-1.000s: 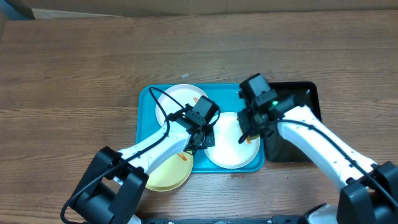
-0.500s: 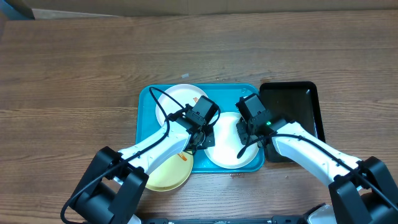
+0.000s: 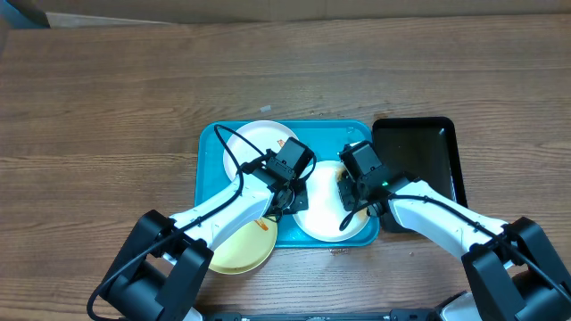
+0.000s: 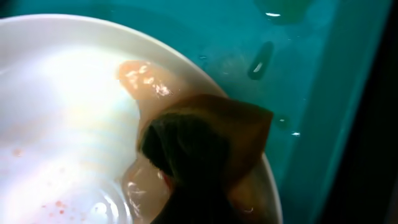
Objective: Clean dirty plates on tray and stack at the side
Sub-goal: 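Move the sponge onto the held white plate and scrub it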
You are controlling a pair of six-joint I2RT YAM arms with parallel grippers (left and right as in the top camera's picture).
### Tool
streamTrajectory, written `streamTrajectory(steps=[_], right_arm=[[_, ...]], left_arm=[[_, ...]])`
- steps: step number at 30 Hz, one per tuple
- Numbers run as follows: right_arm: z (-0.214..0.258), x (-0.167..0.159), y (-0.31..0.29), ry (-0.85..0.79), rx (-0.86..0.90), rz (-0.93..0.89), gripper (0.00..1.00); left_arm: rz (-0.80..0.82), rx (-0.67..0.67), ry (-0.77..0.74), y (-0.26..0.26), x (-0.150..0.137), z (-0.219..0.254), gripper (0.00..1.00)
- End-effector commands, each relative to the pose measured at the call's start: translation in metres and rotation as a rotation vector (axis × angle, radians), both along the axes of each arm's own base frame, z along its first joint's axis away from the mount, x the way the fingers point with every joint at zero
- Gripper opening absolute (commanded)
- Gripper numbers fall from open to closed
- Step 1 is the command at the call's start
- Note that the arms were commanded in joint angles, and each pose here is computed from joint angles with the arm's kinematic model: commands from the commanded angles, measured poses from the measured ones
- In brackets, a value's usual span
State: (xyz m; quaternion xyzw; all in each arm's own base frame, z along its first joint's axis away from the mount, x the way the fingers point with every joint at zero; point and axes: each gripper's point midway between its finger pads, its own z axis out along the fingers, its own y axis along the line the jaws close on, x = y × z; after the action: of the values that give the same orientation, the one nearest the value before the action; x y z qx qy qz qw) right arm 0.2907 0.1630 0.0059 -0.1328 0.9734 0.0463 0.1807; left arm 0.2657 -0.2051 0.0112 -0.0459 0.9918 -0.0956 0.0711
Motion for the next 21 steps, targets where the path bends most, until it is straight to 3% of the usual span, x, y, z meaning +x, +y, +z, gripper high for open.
streamTrajectory(steps=[1, 11, 21], right_arm=[[-0.022, -0.037, 0.026, 0.181, 0.136, 0.1, 0.04], [0.011, -0.043, 0.059, 0.248, 0.261, 0.269, 0.04], [0.098, 0.023, 0.05, 0.181, 0.349, 0.191, 0.04]], left_arm=[[0.009, 0.011, 0.019, 0.004, -0.003, -0.006, 0.04], [0.009, 0.011, 0.018, 0.004, -0.002, -0.006, 0.04], [0.009, 0.014, 0.021, 0.005, -0.003, -0.006, 0.04]])
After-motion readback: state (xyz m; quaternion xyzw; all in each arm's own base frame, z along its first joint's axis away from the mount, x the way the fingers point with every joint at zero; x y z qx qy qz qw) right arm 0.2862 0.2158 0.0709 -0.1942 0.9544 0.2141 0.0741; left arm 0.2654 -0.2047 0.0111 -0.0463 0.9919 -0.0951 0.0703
